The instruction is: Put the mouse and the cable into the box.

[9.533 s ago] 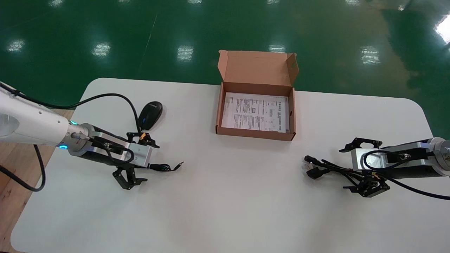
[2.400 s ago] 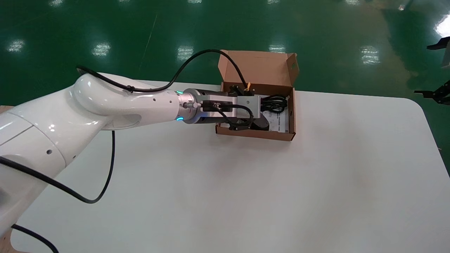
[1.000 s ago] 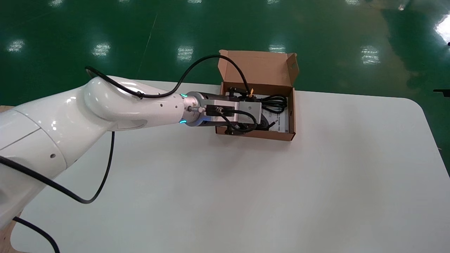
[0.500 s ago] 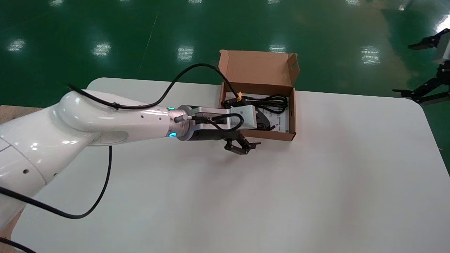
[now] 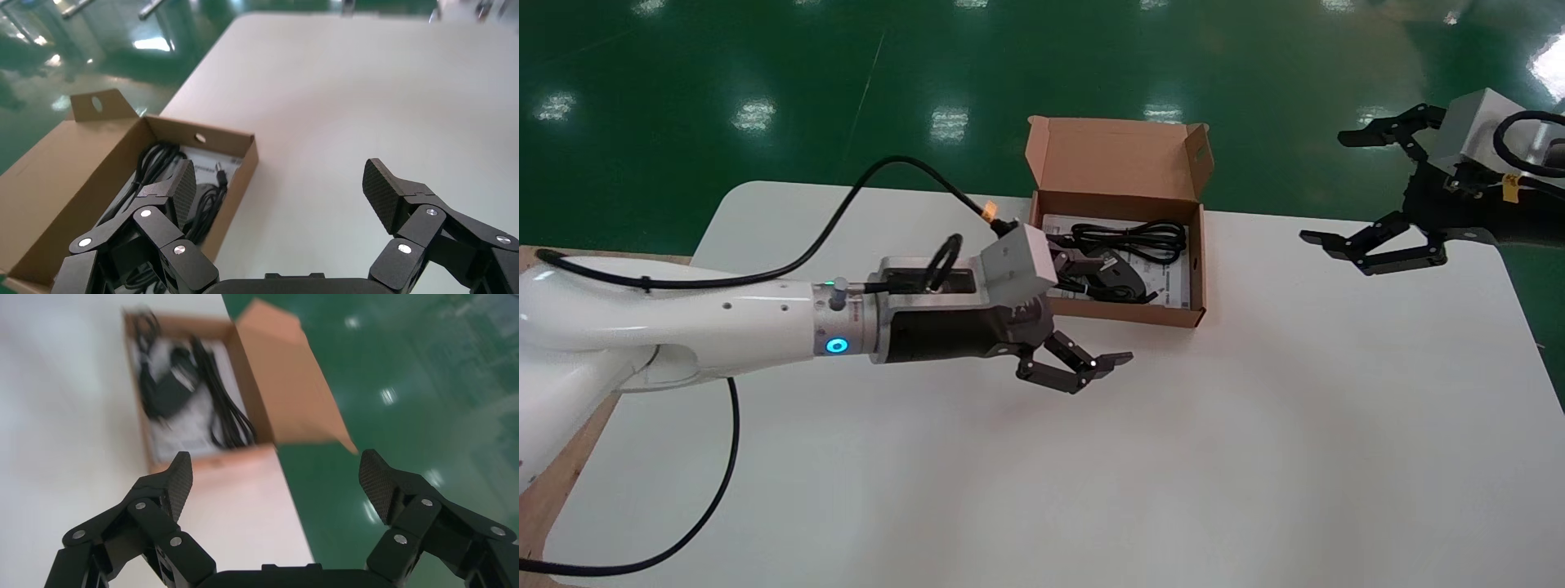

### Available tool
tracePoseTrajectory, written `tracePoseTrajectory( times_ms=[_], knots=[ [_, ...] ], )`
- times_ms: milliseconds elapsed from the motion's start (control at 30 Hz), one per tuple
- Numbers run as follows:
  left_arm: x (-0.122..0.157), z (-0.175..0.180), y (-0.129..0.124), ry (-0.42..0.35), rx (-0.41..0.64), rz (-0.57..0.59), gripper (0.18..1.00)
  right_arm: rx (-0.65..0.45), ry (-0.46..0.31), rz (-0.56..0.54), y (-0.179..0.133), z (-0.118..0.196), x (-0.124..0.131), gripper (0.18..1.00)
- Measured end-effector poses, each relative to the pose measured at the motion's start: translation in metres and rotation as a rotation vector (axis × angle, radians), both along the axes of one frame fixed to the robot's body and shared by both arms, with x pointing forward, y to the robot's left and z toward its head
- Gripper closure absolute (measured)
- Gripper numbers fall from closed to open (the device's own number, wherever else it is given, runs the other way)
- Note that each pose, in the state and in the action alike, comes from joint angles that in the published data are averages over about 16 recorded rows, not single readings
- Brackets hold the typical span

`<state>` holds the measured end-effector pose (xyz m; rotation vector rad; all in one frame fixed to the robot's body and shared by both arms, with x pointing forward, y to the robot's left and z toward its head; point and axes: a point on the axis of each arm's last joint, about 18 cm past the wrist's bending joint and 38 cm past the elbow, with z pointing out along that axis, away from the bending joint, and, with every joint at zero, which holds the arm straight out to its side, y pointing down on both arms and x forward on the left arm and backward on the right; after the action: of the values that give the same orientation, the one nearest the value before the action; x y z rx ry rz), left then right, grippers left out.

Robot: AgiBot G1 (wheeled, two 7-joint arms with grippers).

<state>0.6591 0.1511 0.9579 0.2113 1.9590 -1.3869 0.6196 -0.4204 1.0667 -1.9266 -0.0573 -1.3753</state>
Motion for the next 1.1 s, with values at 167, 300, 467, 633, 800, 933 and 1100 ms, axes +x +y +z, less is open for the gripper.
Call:
tracePoseTrajectory(
  times_ms=[167,300,467,633,800,933,1100],
  knots=[
    [-0.02,0.004,0.02,0.047,-0.078,-0.041,0.184,0.073,0.027,0.092,0.021,-0.011,-0.009,0.179],
    [-0.038,0.008,0.038,0.075,-0.131,-0.074,0.183,0.127,0.053,0.166,0.036,-0.02,-0.02,0.179],
    [-0.061,0.013,0.06,0.101,-0.183,-0.113,0.183,0.19,0.093,0.259,0.055,-0.031,-0.036,0.179],
    [-0.086,0.019,0.083,0.117,-0.219,-0.149,0.183,0.246,0.14,0.353,0.072,-0.041,-0.056,0.179],
    [-0.114,0.024,0.104,0.126,-0.238,-0.183,0.183,0.293,0.195,0.447,0.087,-0.051,-0.079,0.179],
    [-0.137,0.028,0.121,0.13,-0.24,-0.209,0.183,0.326,0.244,0.522,0.099,-0.059,-0.1,0.179],
    [-0.163,0.032,0.137,0.131,-0.228,-0.234,0.183,0.355,0.304,0.604,0.11,-0.068,-0.125,0.179]
  ],
)
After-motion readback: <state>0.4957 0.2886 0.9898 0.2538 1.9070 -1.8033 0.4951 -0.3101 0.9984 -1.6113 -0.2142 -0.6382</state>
